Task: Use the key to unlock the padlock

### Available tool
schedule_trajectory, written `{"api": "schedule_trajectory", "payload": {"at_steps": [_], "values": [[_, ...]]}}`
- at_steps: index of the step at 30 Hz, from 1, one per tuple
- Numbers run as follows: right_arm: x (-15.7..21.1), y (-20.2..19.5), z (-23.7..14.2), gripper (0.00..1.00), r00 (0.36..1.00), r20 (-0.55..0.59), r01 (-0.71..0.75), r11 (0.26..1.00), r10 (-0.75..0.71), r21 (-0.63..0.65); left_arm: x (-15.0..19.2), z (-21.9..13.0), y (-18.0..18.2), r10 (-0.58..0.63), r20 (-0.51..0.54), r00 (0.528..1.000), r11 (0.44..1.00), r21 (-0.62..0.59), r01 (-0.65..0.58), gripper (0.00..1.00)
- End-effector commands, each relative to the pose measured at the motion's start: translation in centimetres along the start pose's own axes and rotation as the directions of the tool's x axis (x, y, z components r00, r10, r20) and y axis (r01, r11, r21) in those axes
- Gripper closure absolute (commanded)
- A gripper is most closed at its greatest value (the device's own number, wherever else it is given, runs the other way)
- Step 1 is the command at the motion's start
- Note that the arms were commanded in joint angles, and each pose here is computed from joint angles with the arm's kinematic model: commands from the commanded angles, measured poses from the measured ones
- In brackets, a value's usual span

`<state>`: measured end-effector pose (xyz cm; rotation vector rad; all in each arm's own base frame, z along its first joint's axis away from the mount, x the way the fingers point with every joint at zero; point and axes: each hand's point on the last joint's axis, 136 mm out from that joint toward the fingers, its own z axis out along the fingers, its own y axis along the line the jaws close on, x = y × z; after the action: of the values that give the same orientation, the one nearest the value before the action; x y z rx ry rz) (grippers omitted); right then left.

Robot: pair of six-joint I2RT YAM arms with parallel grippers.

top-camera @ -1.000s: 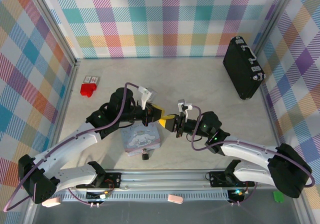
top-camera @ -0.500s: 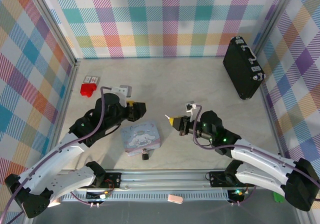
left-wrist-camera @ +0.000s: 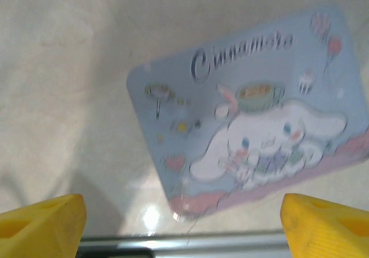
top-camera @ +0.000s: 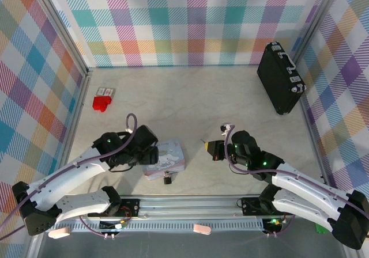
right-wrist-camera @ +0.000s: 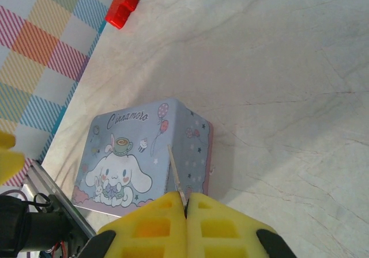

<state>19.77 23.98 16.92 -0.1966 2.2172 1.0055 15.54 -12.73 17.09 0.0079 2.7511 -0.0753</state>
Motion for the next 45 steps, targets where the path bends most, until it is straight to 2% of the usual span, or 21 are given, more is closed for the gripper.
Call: {"api": "schedule_trajectory", "payload": {"at_steps": [1,7,14,19,27,41,45], "values": [[0.0,-0.8,0.2,1.00,1.000,0.012,-0.027,0.999,0.027,0.030,3.1,-0.1,1.9,-0.003,-0.074,0.997,0.994,-0.109,-0.005,0.09],[0.0,-1.0,0.8,1.00,0.999,0.013,-0.047,0.998,0.046,0.034,6.1,1.1,0.3,0.154,-0.149,0.977,0.965,-0.188,-0.181,0.04],[0.7,-1.4,1.2,1.00,0.996,0.002,-0.085,0.996,0.085,0.029,8.6,4.4,-1.3,0.195,-0.210,0.958,0.964,-0.140,-0.227,0.04],[1.2,-1.6,1.3,1.00,0.995,-0.005,-0.097,0.995,0.097,0.029,8.5,5.7,-1.5,0.198,-0.202,0.959,0.964,-0.139,-0.228,0.04],[1.0,-1.4,1.3,1.00,0.995,-0.005,-0.098,0.995,0.098,0.023,7.6,7.4,-0.9,0.163,-0.198,0.966,0.971,-0.143,-0.193,0.10],[1.2,-1.3,1.3,1.00,0.994,-0.018,-0.104,0.994,0.104,0.023,4.6,9.7,-1.6,0.123,-0.153,0.981,0.985,-0.104,-0.139,0.31],[1.2,-1.3,1.4,1.00,0.994,-0.024,-0.103,0.994,0.103,0.025,3.2,10.4,-1.8,0.123,-0.127,0.984,0.985,-0.108,-0.137,0.34]]}}
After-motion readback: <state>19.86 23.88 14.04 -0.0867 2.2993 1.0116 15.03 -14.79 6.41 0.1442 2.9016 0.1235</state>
